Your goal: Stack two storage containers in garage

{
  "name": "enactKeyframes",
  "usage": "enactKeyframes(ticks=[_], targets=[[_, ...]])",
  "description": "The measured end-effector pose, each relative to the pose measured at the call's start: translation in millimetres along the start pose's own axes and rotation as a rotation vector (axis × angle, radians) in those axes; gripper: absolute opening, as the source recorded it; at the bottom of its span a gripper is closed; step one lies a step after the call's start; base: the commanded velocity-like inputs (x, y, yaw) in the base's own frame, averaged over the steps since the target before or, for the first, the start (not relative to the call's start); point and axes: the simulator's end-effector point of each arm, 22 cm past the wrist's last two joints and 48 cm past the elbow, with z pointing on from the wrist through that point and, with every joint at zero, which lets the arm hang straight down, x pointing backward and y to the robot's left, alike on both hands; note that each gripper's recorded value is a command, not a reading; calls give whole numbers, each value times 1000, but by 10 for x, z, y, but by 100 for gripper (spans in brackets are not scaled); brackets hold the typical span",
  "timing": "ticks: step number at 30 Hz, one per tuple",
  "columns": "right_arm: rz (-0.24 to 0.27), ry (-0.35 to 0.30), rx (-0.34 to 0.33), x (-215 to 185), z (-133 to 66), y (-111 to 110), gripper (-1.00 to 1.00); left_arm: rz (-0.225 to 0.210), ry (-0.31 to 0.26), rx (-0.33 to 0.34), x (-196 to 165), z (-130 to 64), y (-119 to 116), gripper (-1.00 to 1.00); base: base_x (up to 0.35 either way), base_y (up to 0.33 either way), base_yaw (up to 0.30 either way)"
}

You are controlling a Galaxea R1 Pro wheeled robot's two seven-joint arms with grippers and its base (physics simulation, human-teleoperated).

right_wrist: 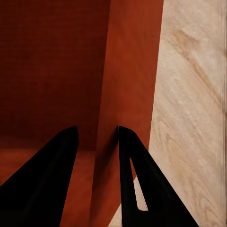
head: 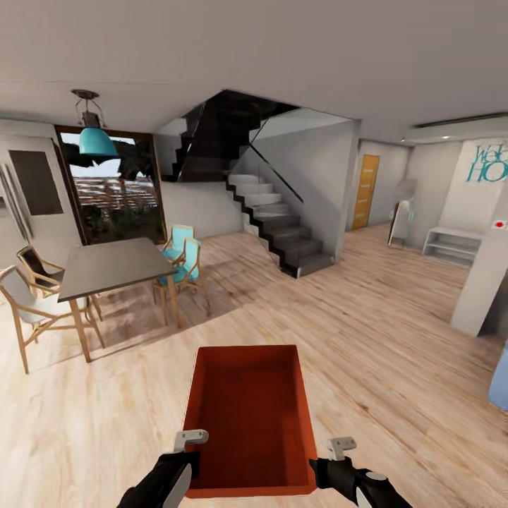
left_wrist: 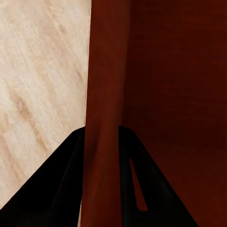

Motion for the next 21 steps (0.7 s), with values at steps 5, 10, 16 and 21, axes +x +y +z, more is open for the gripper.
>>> enactKeyframes(ticks=[5, 10, 16, 21], targets=[[0, 0, 0, 0, 0, 0, -100, 0, 0, 0, 0, 0, 0, -100, 325, 0, -274], [0, 0, 0, 0, 0, 0, -100, 0, 0, 0, 0, 0, 0, -100, 325, 0, -274], [0, 0, 0, 0, 0, 0, -100, 0, 0, 0, 0, 0, 0, -100, 325, 0, -274], [-1, 0, 0, 0, 0, 0, -100, 0, 0, 0, 1, 0, 0, -100, 325, 0, -274]])
